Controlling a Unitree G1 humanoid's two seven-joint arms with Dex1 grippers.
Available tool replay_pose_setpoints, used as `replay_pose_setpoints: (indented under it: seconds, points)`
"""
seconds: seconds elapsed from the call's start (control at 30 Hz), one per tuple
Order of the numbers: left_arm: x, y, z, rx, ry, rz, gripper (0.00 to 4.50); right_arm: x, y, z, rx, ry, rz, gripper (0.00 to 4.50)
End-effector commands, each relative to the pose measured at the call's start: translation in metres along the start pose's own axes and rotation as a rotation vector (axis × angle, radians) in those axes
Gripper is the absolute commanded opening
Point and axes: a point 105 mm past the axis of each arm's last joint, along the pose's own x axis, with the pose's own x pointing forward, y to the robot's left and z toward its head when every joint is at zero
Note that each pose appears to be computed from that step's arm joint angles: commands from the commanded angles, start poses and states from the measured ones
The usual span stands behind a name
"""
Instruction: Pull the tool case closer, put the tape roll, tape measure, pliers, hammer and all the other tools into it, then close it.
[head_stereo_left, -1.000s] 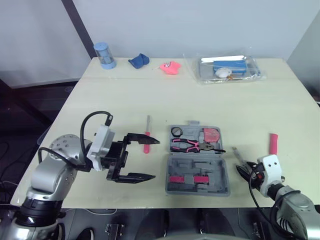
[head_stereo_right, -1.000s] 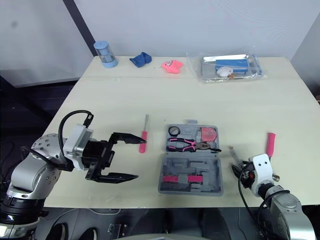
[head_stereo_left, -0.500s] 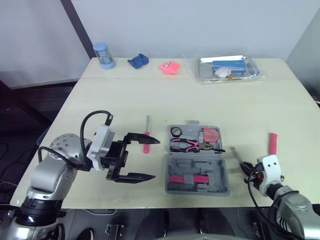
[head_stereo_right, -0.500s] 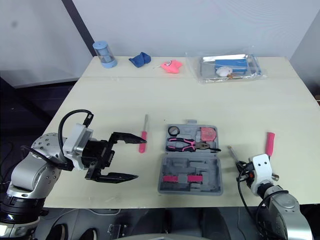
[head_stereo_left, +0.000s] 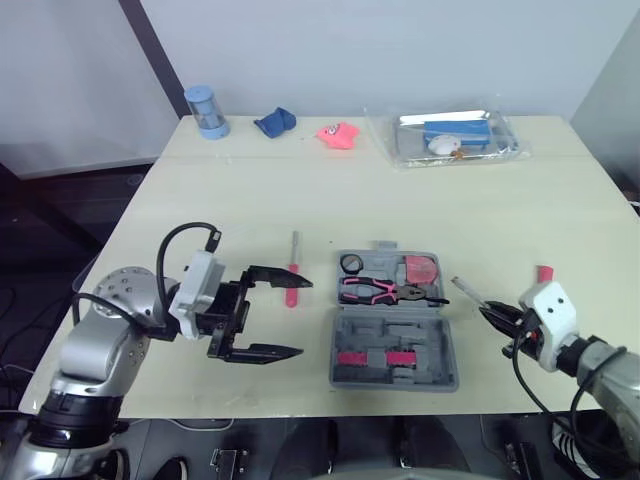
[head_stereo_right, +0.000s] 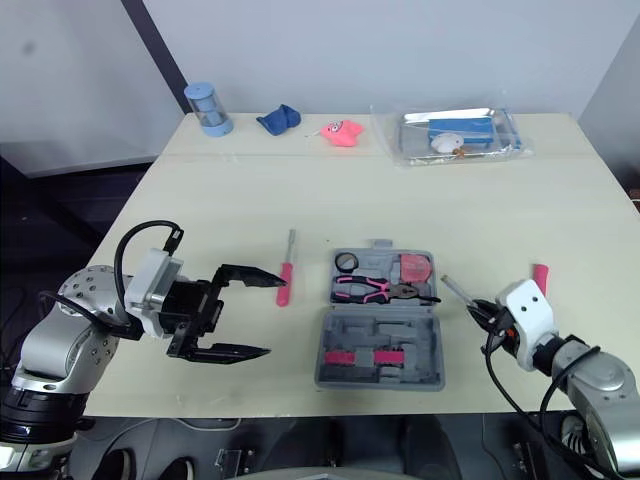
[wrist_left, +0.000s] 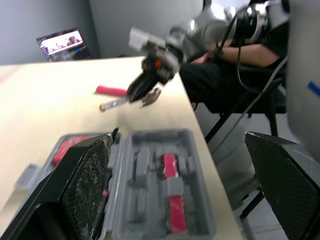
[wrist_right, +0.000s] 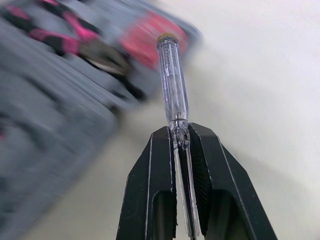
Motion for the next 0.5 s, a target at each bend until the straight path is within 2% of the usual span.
replay_pose_setpoints:
  seconds: [0.03,0.1,0.2,0.5]
  points:
    - [-0.005,0.000,0.001,0.021,0.015,0.000,4.50,0.007,0.020,0.025,-0.046,-0.003,0.126,0.10]
    - [-0.007,0.000,-0.001,0.006,0.020,0.000,4.50,0.013,0.028,0.033,-0.074,0.014,0.176,0.10]
    - [-0.011,-0.001,-0.005,-0.001,0.037,0.001,4.50,0.023,0.048,0.035,-0.146,0.132,0.292,0.10]
    - [-0.020,-0.002,-0.013,-0.015,0.070,0.009,4.50,0.055,0.078,0.039,-0.248,0.312,0.425,0.10]
